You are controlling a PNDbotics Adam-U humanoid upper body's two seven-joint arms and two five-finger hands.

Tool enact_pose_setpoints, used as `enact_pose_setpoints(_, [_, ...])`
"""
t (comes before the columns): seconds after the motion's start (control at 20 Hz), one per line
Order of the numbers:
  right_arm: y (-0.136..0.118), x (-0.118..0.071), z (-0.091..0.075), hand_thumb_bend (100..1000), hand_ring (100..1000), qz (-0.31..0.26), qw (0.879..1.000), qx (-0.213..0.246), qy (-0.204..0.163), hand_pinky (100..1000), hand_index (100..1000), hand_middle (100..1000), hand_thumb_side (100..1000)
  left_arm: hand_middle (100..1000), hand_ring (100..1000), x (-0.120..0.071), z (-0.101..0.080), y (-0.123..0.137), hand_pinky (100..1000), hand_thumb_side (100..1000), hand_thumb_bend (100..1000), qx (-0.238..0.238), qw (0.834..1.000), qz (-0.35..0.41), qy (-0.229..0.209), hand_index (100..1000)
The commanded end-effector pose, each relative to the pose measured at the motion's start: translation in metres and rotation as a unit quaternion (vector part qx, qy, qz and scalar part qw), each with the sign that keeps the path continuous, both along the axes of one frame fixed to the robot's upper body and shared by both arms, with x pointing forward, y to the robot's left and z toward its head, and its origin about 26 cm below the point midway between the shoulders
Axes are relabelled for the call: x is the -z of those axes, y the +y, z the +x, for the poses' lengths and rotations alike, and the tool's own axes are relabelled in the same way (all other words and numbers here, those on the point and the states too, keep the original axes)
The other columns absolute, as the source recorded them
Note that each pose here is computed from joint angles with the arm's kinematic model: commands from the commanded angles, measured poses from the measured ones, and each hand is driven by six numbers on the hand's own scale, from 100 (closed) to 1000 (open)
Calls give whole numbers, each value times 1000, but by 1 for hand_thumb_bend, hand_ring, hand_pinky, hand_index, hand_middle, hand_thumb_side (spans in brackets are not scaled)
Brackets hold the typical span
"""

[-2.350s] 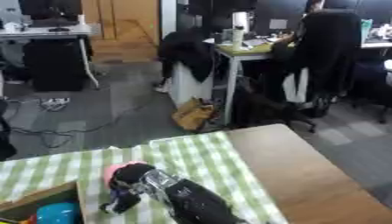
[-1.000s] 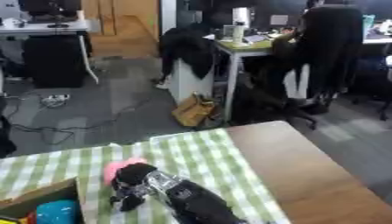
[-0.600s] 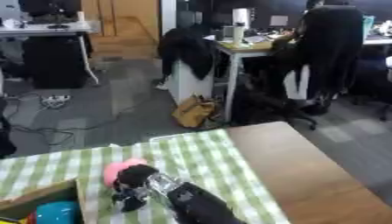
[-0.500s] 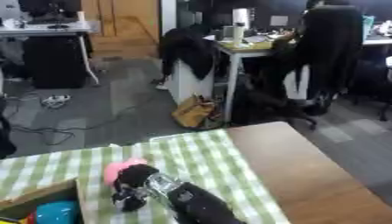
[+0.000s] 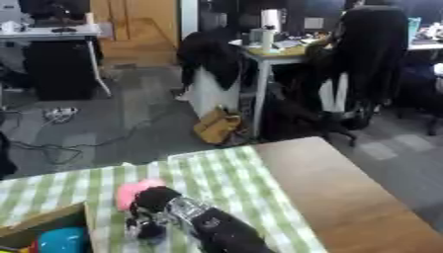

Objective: Pick up objects on the table and place them in the box.

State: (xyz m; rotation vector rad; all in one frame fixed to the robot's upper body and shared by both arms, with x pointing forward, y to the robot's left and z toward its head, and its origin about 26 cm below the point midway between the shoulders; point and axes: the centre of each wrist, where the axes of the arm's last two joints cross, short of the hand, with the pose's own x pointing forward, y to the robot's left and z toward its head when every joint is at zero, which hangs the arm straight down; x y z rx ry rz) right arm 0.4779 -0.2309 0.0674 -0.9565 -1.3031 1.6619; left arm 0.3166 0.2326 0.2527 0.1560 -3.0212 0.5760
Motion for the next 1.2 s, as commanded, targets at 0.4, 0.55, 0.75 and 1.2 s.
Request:
enact_pose_setpoints(0.4, [-10, -12, 5, 600, 772, -38, 999, -26, 22, 833, 848, 769, 1000, 836, 874, -8, -2, 2, 837, 1000, 236, -4, 1000, -3, -21, 861])
enact_pose_setpoints(0.55, [-13, -8, 4, 610, 815, -54, 995, -33, 75, 842, 871, 804, 1000, 835, 874, -8, -3, 2, 837, 1000, 236, -5, 1000, -3, -20, 861])
enact_pose_setpoints(0.75, [-13, -10, 5, 566, 826, -46, 992, -29, 113, 829, 876, 818, 1000, 835, 874, -6, -3, 2, 838, 1000, 236, -6, 1000, -3, -18, 861])
enact_pose_setpoints(1.2, [-5, -22, 9, 640, 849, -61, 981, -37, 181, 846, 891, 857, 914, 835, 875, -3, -3, 3, 836, 1000, 241, -9, 1000, 2, -11, 862])
